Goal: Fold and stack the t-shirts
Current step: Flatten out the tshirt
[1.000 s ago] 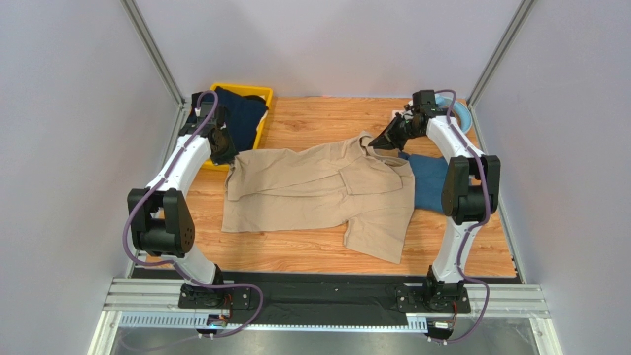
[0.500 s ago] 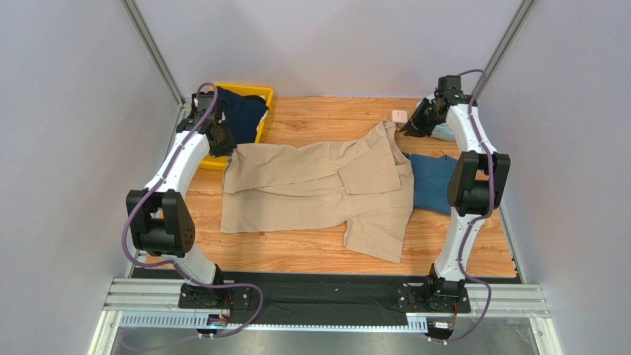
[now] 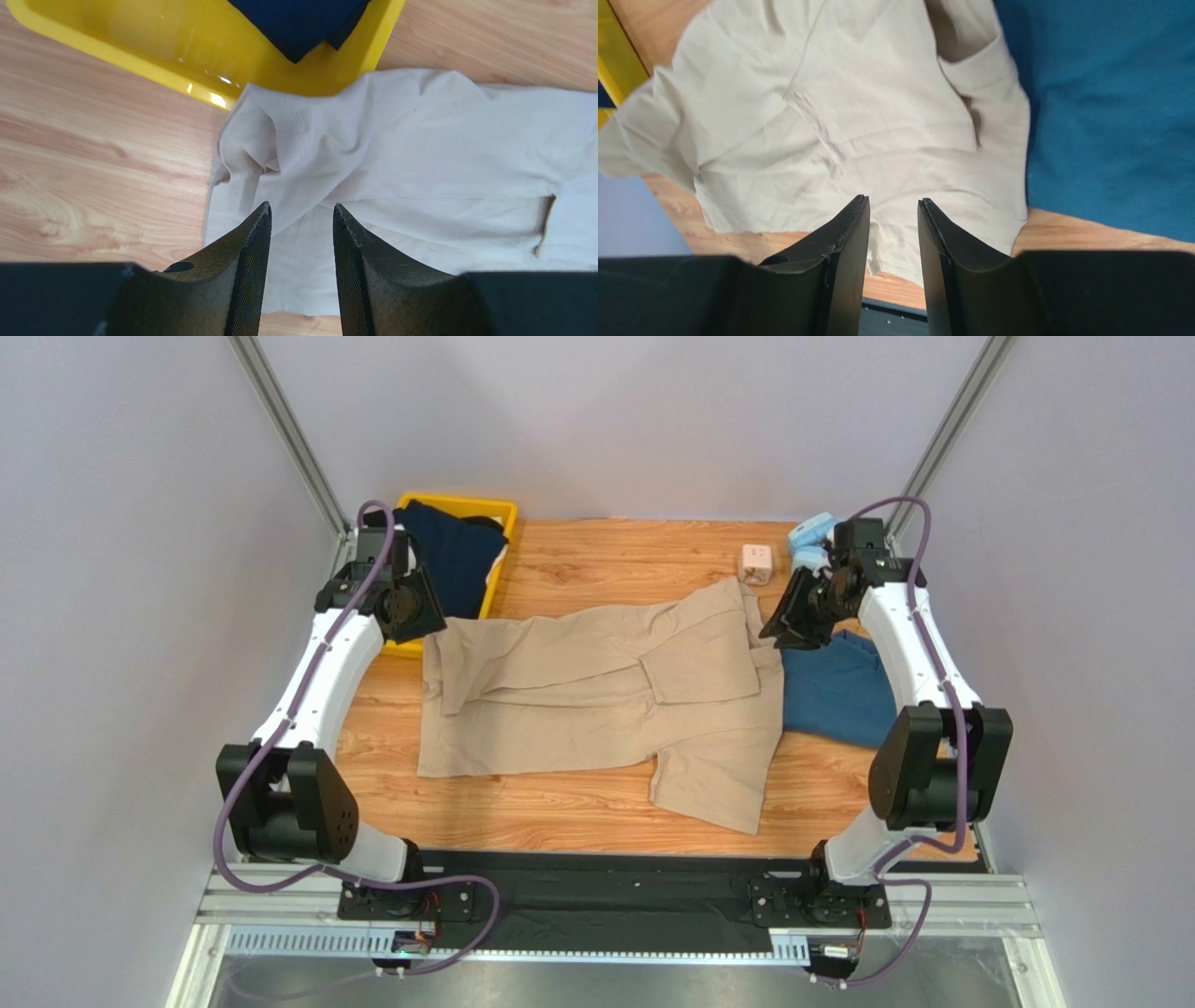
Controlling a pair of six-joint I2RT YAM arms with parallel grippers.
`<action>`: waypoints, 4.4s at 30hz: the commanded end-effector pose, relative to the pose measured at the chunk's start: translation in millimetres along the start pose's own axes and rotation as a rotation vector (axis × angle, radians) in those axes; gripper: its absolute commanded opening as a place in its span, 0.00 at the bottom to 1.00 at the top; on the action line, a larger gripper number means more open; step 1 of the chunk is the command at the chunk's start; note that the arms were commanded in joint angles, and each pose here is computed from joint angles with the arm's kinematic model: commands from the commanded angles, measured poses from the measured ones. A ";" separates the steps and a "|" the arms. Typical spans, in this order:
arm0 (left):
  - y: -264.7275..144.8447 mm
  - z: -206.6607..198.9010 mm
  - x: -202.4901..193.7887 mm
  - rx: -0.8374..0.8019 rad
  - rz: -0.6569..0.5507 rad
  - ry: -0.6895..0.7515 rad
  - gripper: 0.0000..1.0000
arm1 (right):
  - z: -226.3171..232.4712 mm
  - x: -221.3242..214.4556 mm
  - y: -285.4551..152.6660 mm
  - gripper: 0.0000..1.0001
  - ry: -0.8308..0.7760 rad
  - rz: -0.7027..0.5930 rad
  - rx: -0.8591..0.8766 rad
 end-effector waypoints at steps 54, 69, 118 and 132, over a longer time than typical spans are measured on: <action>16.0 -12.9 -69.9 -0.108 0.173 0.050 0.52 | 6.9 -5.1 55.5 0.00 0.031 0.259 0.098; 61.0 1.3 -75.4 -0.069 0.270 0.075 0.58 | 14.2 -3.6 48.3 0.00 0.030 0.275 0.129; 90.2 -1.4 -97.8 -0.104 0.366 0.078 0.36 | 22.0 3.0 52.6 0.00 0.052 0.306 0.150; 89.4 -2.8 -96.0 -0.127 0.373 0.086 0.05 | 19.3 0.3 57.1 0.00 0.058 0.327 0.157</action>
Point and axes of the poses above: each gripper's point midway between its finger pads, its own y axis out along the fingers, its own z axis along the line the jaws close on, x = y × z, the point moved 9 cm from there along -y, back along the fingers, and after that the axes turned 15 degrees about y, right-handed, at the moved point
